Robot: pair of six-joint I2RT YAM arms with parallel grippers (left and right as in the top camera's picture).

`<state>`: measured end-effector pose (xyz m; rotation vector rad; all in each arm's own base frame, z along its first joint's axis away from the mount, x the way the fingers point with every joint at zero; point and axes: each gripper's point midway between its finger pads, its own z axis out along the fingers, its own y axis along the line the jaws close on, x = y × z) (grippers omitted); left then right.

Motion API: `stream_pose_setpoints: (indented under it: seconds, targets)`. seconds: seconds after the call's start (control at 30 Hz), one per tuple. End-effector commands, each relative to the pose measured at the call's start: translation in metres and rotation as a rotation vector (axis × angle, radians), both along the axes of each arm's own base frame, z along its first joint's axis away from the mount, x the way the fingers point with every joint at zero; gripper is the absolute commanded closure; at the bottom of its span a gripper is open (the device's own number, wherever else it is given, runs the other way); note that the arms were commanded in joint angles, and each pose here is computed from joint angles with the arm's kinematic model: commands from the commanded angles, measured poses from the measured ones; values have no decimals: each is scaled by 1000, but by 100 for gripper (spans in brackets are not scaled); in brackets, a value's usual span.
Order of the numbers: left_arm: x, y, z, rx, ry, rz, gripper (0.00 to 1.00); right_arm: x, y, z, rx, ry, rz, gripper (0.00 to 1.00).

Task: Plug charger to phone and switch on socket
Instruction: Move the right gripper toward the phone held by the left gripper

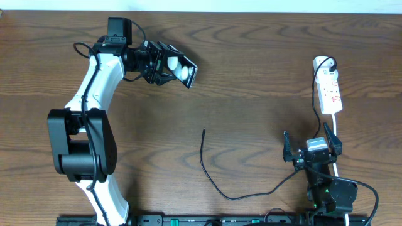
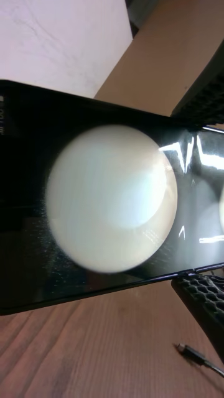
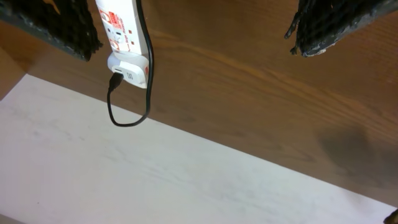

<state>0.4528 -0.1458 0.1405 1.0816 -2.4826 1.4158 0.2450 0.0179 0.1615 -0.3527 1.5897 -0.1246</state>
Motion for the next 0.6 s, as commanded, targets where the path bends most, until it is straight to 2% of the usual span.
stream_pose_setpoints:
  seconds: [0.0, 0.1, 0.23, 0.33, 0.57]
  targets:
    - [2, -4, 20, -1, -69, -25, 93, 0, -1, 1, -20, -8, -6, 1]
    - [1, -8, 20, -1, -70, -33, 93, -2, 11, 16, 17, -64, 62, 1]
    - [2, -8, 18, 15, -70, -29, 93, -5, 19, 44, 236, -133, 121, 1]
    - [3, -8, 18, 17, -70, -26, 93, -9, 22, 62, 337, -171, 148, 1]
    - [3, -10, 17, 22, -76, -28, 93, -18, 45, 111, 455, -130, 303, 1]
